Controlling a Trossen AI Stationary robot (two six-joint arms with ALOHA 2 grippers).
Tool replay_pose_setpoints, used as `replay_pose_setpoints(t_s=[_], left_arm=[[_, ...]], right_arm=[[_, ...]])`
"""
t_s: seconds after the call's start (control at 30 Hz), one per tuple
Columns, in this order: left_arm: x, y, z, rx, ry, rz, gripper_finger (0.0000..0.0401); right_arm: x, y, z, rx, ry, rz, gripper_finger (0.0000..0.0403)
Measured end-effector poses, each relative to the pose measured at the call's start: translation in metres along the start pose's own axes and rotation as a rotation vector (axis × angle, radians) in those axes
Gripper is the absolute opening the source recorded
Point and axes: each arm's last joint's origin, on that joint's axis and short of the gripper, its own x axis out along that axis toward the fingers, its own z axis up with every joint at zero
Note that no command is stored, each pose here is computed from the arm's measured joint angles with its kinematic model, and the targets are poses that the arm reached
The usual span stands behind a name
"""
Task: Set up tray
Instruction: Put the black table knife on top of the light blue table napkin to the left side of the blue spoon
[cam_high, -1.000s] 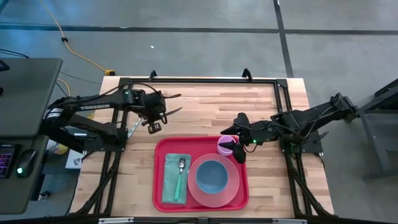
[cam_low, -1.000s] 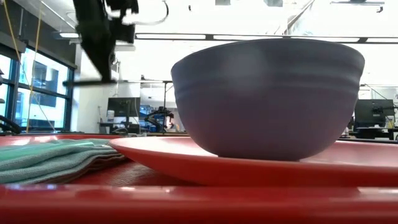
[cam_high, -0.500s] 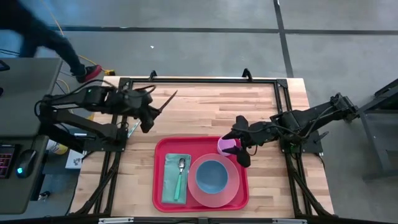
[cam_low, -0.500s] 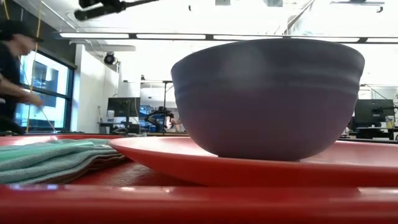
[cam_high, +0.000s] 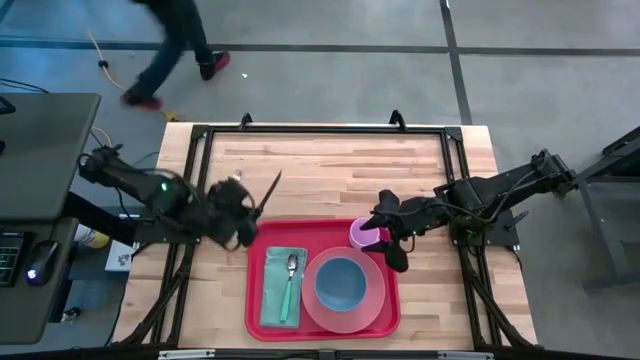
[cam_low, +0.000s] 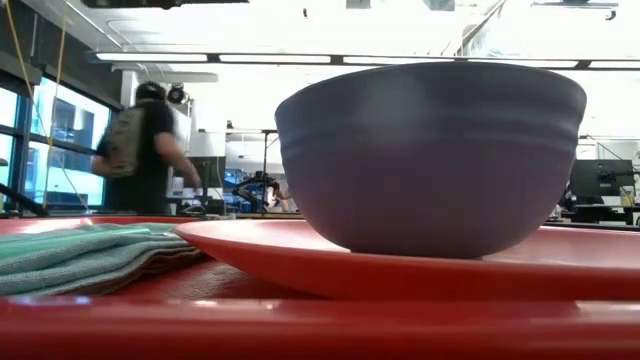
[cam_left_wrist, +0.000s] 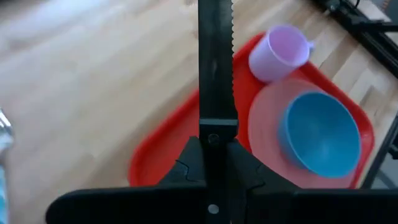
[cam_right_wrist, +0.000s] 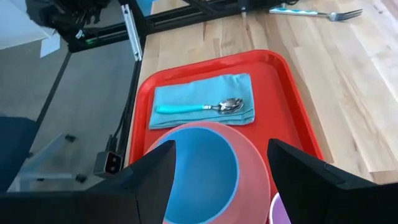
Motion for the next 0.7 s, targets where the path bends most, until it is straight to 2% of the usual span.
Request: replay_pose_setpoints(t_s=[0.37, 0.7], left_arm=[[0.023, -0.045, -0.07, -0.165, 0.115, 0.081, 0.0046], [0.051, -0.067, -0.095, -0.158, 0.206, 0.116, 0.0046]], right_arm=[[0.0, 0.0, -0.001, -0.046, 0.016, 0.017, 0.0236], [0.0, 0.001, -0.001, -0.065, 0.027, 0.045, 0.0236]])
